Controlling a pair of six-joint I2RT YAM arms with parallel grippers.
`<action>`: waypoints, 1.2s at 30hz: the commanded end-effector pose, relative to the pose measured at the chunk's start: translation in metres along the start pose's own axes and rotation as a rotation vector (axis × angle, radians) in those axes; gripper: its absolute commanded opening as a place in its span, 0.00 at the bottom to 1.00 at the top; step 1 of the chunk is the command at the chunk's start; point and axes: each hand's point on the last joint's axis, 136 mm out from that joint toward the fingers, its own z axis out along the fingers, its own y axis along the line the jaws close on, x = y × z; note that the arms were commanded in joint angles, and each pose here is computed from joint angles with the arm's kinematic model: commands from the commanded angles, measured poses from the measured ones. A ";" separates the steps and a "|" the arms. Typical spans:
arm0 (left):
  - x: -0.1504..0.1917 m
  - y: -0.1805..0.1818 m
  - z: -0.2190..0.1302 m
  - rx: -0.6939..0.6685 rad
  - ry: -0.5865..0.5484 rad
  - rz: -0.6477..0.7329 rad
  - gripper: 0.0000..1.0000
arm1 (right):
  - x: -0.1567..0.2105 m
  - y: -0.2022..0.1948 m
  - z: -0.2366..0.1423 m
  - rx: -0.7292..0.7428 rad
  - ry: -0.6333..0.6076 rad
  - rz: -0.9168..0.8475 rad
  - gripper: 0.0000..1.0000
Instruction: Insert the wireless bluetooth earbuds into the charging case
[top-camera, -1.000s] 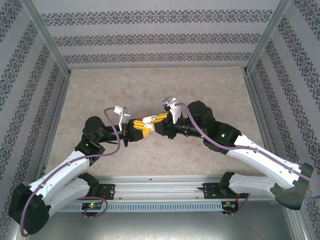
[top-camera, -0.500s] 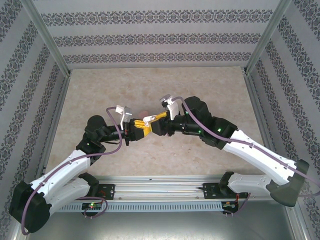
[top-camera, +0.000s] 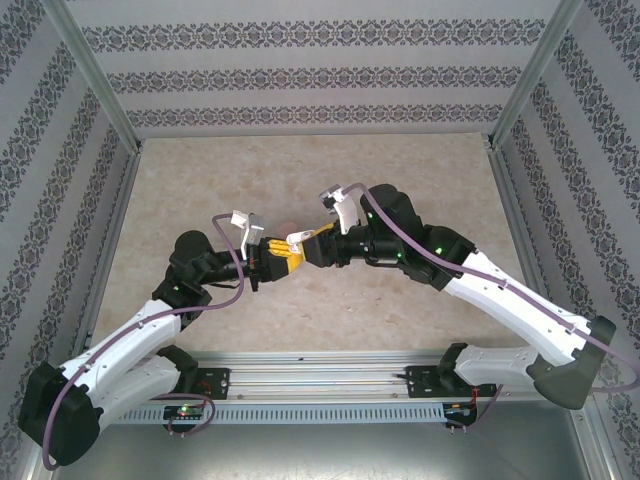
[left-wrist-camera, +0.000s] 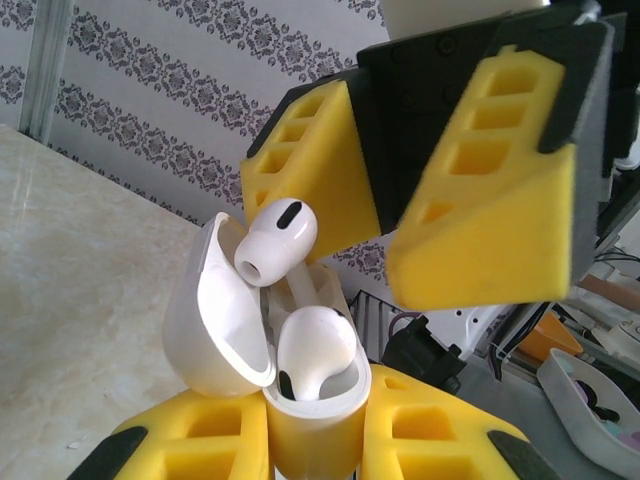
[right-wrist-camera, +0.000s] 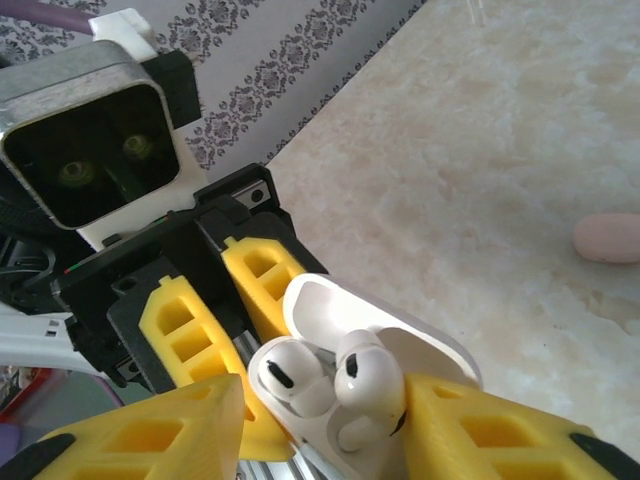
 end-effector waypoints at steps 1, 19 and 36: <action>-0.026 -0.021 -0.001 0.060 -0.070 0.131 0.05 | 0.018 -0.014 0.003 0.047 0.091 0.054 0.40; -0.017 -0.024 -0.003 0.080 -0.049 0.146 0.05 | 0.026 -0.029 0.006 0.054 0.146 -0.061 0.09; -0.005 -0.042 -0.007 0.172 -0.006 0.241 0.02 | 0.018 -0.008 -0.024 0.002 0.109 -0.330 0.08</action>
